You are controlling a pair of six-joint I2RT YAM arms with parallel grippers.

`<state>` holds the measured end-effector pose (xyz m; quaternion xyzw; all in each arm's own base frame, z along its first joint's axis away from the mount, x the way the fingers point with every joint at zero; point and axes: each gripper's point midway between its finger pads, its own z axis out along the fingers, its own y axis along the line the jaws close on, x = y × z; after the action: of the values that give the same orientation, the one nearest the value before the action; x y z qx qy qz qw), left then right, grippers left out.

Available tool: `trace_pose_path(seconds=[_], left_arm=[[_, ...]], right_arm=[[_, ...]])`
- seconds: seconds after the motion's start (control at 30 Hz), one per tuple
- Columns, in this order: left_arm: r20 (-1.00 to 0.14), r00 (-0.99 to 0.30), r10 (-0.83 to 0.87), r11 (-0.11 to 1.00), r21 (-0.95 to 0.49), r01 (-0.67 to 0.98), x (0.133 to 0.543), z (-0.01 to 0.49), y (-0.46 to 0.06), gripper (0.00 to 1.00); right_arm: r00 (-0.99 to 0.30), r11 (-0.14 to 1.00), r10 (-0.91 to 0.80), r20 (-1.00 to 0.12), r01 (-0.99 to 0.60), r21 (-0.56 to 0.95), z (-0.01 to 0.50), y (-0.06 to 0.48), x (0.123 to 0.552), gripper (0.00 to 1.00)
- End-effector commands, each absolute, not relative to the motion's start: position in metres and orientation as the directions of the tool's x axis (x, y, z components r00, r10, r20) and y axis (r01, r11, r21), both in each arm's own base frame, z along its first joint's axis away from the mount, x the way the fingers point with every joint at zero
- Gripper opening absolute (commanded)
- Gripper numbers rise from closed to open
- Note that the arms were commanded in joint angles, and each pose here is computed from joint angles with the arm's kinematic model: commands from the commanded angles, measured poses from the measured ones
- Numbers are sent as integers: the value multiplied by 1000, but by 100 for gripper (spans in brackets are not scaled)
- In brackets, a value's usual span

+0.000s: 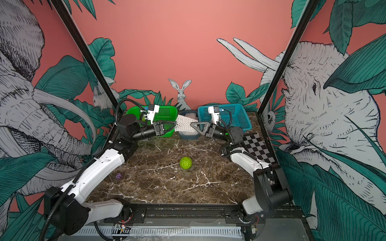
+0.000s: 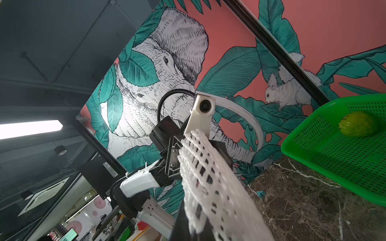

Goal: Sleeve custard apples in foam nets
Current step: Open the foam net.

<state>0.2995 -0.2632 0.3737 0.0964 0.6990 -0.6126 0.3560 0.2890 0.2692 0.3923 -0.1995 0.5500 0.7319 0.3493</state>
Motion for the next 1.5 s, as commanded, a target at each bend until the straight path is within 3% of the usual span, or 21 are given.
trace_pose_path(seconds=[0.0, 0.2, 0.47, 0.87, 1.3, 1.47], left_arm=[[-607, -678, -414, 219, -790, 573, 306, 387, -241, 55], [-530, -708, -466, 135, -834, 536, 318, 379, -241, 63], [-535, -717, -446, -46, -787, 615, 316, 420, -274, 71], [-469, -771, -431, -360, -694, 623, 293, 458, -301, 73], [-500, -779, -379, -407, -666, 626, 270, 472, -305, 77], [-496, -773, -396, -406, -660, 632, 267, 475, -301, 68]], right_arm=[[-598, -216, 324, -733, -801, 558, 437, 262, 270, 0], [-552, -243, 355, -754, -833, 496, 470, 260, 264, 1], [-534, -309, 330, -778, -840, 446, 487, 281, 247, 5], [-506, -302, 338, -794, -857, 418, 479, 294, 253, 7], [-456, -251, 382, -804, -888, 385, 476, 290, 267, 8], [-434, -228, 405, -805, -900, 371, 479, 284, 271, 9]])
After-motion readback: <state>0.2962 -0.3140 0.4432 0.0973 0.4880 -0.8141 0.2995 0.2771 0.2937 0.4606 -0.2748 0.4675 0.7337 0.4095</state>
